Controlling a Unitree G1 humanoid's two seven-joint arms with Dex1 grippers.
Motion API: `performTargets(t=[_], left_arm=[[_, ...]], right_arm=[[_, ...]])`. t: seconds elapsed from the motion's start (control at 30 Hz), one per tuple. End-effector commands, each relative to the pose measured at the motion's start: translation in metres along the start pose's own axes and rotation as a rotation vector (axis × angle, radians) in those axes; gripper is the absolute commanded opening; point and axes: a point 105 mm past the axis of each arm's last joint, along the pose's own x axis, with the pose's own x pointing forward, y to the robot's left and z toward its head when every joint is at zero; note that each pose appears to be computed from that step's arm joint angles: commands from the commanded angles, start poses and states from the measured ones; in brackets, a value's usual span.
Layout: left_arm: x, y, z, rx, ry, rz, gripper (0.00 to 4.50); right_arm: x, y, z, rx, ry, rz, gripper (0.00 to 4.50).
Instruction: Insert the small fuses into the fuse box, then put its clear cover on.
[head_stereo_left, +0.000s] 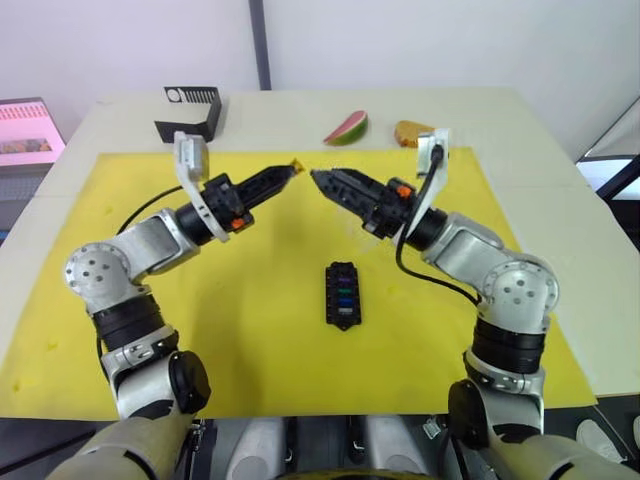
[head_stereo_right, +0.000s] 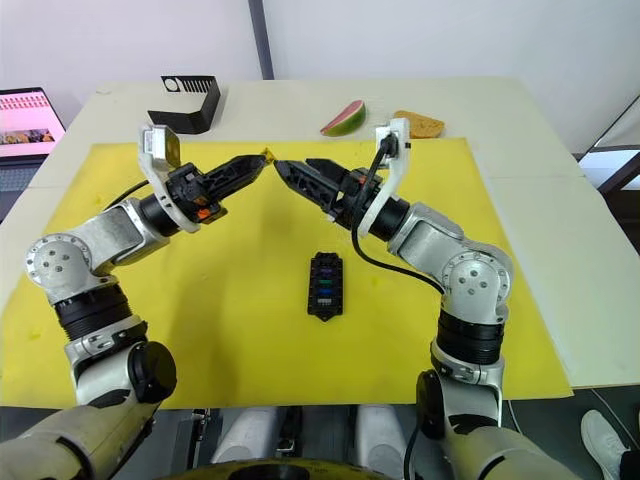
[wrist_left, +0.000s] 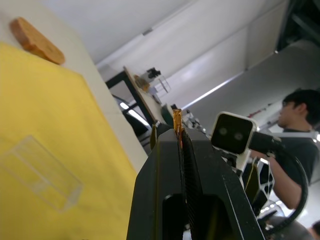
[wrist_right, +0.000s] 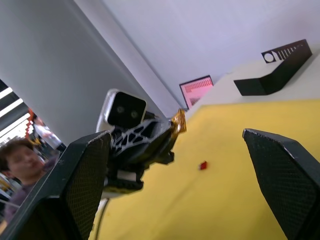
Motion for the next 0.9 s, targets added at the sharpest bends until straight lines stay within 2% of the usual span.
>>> performTargets(t=[0.03, 0.07, 0.13, 0.43, 0.73, 0.83, 0.9], left_arm=[[0.004, -0.017, 0.001, 0.018, -0.004, -0.065, 0.00], [0.005, -0.018, 0.000, 0.013, -0.004, -0.070, 0.00], [0.007, -0.020, -0.001, 0.009, 0.001, -0.077, 0.00], [0.010, -0.023, -0.011, 0.019, 0.044, -0.072, 0.00], [0.007, -0.020, -0.006, -0.010, 0.015, -0.072, 0.00], [0.007, -0.020, -0.006, -0.012, 0.016, -0.074, 0.00], [0.006, -0.019, -0.009, -0.009, 0.024, -0.069, 0.00]], right_arm=[[0.005, 0.014, 0.005, 0.000, -0.011, 0.046, 3.94], [0.005, 0.014, 0.003, -0.004, 0.002, 0.041, 3.70], [0.006, 0.015, 0.000, 0.001, 0.015, 0.039, 2.85], [0.006, 0.017, 0.006, 0.063, -0.016, 0.052, 2.85], [0.006, 0.020, 0.002, 0.098, -0.004, 0.060, 2.85], [0.004, 0.019, 0.003, 0.098, -0.007, 0.055, 2.02], [0.003, 0.020, 0.003, 0.099, -0.009, 0.059, 1.10]])
